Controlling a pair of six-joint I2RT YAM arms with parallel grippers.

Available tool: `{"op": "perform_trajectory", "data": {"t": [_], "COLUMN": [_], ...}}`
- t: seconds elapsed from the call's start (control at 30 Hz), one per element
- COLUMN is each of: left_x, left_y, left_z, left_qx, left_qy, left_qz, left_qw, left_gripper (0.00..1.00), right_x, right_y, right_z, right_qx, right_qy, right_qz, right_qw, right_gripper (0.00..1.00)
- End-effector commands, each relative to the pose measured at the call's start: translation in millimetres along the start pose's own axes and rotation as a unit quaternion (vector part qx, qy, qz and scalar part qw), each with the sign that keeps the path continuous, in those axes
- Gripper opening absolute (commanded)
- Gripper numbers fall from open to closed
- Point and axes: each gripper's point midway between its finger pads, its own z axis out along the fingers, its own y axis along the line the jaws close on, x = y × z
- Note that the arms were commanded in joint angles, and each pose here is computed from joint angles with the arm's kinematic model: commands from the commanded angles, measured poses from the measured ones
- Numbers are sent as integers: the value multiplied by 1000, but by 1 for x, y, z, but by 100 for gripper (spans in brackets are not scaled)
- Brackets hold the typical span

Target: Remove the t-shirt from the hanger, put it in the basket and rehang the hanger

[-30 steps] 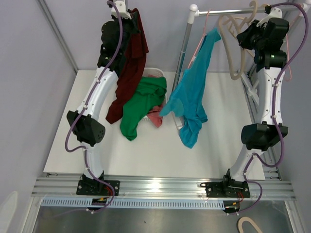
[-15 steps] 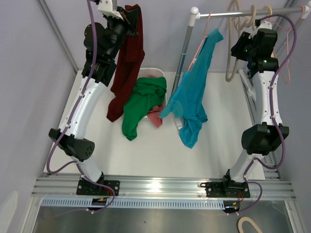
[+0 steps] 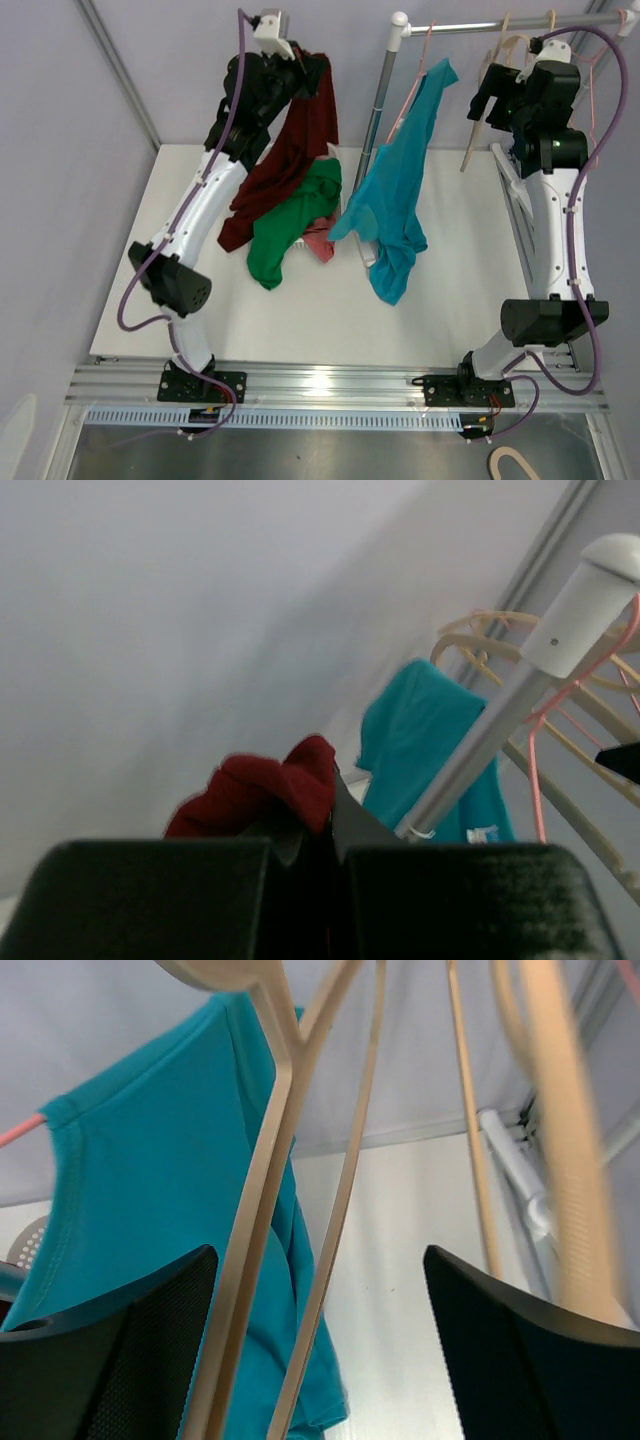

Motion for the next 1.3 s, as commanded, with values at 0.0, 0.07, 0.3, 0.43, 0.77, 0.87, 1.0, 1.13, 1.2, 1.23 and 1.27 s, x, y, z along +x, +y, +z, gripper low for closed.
{"op": "perform_trajectory", "data": {"t": [0.0, 0.07, 0.3, 0.43, 0.77, 0.87, 1.0, 1.13, 1.2, 1.23, 1.27], "left_x": [-97, -89, -141, -164, -178, -125, -3, 64, 104, 126, 146], "left_y": [-53, -53, -85, -109, -105, -73, -6, 29, 49, 57, 65], "left_z": [-7, 7, -20, -38, -44, -26, -15, -28, -35, -39, -43], "left_qx": [67, 74, 138, 192, 193, 152, 52, -14, -57, -71, -88], "left_qy": [-89, -86, -160, -182, -195, -142, -54, -4, 36, 60, 83], "left_qz": [0, -4, -43, -69, -103, -125, -152, -150, -148, -142, -140], "left_qw": [994, 994, 977, 962, 956, 970, 985, 989, 987, 985, 983], "left_gripper": [1, 1, 1, 1, 1, 1, 1, 1, 1, 1, 1], "right_x": [-24, -24, -30, -33, -31, -36, -43, -50, -47, -47, -43], "right_y": [6, 10, 23, 24, 32, 43, 65, 94, 106, 113, 121], "right_z": [-36, -43, -59, -60, -63, -71, -82, -92, -89, -89, -88], "right_qx": [3, -3, -12, -12, -35, -57, -102, -158, -177, -188, -198], "right_qy": [-32, -33, -42, -48, -44, -52, -52, -46, -38, -35, -30], "right_qz": [-4, -6, -12, -10, -7, -8, -5, 5, 15, 17, 17], "right_qw": [999, 999, 999, 999, 998, 997, 993, 986, 983, 981, 980], "right_gripper": [90, 91, 92, 93, 93, 93, 92, 91, 90, 89, 89]}}
